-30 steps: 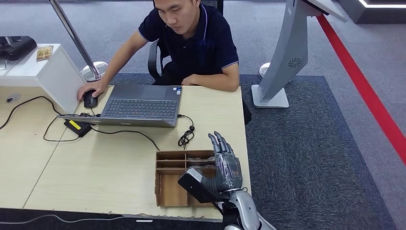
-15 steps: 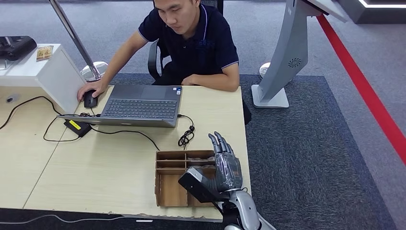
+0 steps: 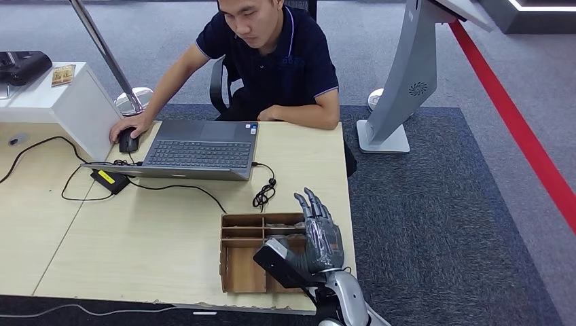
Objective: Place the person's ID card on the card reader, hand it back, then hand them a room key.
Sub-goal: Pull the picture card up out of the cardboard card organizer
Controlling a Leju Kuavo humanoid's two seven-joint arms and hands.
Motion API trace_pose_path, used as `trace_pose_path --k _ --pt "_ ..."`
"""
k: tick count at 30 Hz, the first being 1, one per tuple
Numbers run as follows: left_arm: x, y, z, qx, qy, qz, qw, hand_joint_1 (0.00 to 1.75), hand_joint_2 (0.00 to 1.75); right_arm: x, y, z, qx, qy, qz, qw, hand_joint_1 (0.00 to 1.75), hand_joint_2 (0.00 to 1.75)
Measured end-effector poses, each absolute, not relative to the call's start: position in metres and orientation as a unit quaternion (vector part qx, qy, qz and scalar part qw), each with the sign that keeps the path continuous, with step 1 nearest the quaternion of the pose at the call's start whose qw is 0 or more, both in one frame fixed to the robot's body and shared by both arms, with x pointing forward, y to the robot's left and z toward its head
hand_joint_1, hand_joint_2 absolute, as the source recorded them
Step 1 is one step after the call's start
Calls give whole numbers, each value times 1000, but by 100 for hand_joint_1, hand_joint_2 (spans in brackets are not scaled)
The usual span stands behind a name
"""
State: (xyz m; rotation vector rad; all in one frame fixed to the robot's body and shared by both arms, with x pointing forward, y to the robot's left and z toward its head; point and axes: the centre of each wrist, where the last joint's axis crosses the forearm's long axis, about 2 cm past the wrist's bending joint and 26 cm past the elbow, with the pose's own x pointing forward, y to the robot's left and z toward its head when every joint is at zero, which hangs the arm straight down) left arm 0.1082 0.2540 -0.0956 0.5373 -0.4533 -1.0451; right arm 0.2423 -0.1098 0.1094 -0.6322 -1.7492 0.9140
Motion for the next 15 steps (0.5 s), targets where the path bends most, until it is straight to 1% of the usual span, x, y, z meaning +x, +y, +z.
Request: trace_pose_path --k 4,10,15 --pt "108 254 -96 251 -212 -490 808 0 0 242 -110 109 -262 -726 379 510 40 175" --pt "109 253 -95 249 -213 -494 805 0 0 242 -110 109 -262 -725 380 511 54 175" --pt "110 253 -95 249 -214 -496 804 0 0 242 -110 107 -262 -723 381 513 54 175"
